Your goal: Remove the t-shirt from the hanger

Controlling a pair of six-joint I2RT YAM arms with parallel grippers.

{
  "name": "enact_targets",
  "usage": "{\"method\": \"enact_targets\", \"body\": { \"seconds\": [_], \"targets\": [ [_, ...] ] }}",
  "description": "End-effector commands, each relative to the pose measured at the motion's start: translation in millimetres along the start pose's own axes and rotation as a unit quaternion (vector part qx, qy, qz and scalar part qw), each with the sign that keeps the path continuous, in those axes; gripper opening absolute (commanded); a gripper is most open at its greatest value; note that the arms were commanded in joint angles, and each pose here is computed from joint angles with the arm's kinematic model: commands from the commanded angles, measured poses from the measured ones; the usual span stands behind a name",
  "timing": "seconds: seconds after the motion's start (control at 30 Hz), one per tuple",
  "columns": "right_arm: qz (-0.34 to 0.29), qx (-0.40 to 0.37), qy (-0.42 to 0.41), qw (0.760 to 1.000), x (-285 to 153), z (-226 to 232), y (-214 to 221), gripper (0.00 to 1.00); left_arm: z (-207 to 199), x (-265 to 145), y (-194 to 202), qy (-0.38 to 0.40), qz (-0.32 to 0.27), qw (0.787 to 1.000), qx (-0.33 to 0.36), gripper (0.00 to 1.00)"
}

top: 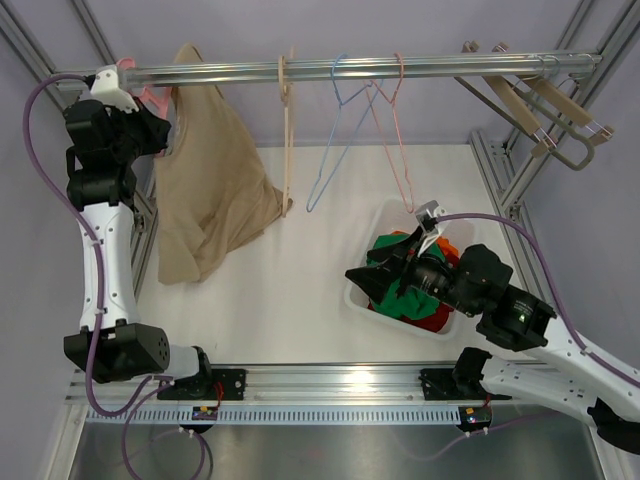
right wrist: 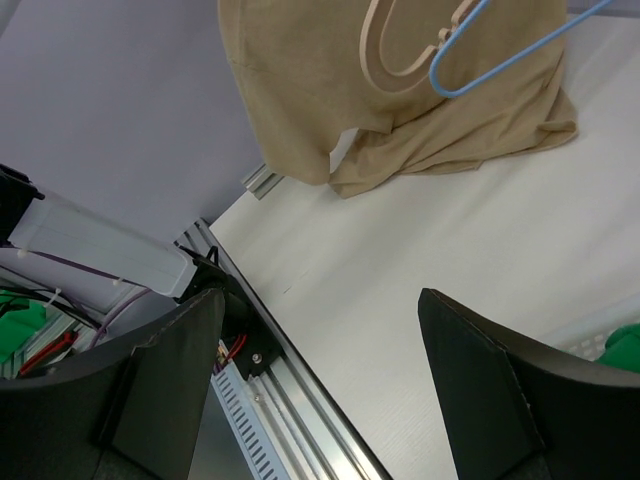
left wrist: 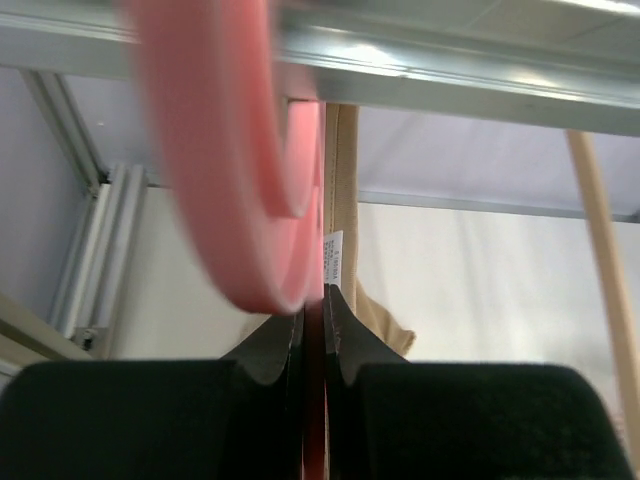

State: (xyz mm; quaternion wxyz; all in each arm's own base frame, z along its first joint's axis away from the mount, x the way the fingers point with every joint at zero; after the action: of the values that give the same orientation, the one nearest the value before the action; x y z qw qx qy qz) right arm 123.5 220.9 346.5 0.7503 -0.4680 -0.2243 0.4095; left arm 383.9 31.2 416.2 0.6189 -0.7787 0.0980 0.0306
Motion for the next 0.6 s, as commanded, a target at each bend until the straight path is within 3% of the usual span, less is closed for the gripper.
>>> {"method": "enact_targets", "body": {
  "seconds": [0.0, 0.23, 0.57],
  "targets": [
    [-0.022, -0.020, -0.042, 0.999, 1, 18, -23, 0.88, -50, -47, -89, 0.083, -0.150, 0.985, 0.025, 0.00],
    [0.000, -0.014, -0.053, 0.999, 22, 20, -11, 0.89, -57, -65, -90, 0.088, -0.171, 0.981, 0.025, 0.00],
    [0.051, -0.073, -0.082, 0.993, 66, 80, 27, 0.97, -76, -121, -17, 0.101, -0.164, 0.977, -0.091, 0.00]
  ]
}}
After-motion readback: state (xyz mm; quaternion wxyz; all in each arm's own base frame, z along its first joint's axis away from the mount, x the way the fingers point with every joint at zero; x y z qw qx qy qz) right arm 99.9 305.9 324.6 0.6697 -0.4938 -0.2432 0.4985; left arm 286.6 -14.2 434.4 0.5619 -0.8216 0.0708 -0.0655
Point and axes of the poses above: each gripper's point midway between its finger pads, its own x axis out along the fingers, its own z axis along the line the jaws close on, y = z × x, the point moved 4 cm from there along -x, back along the fingers
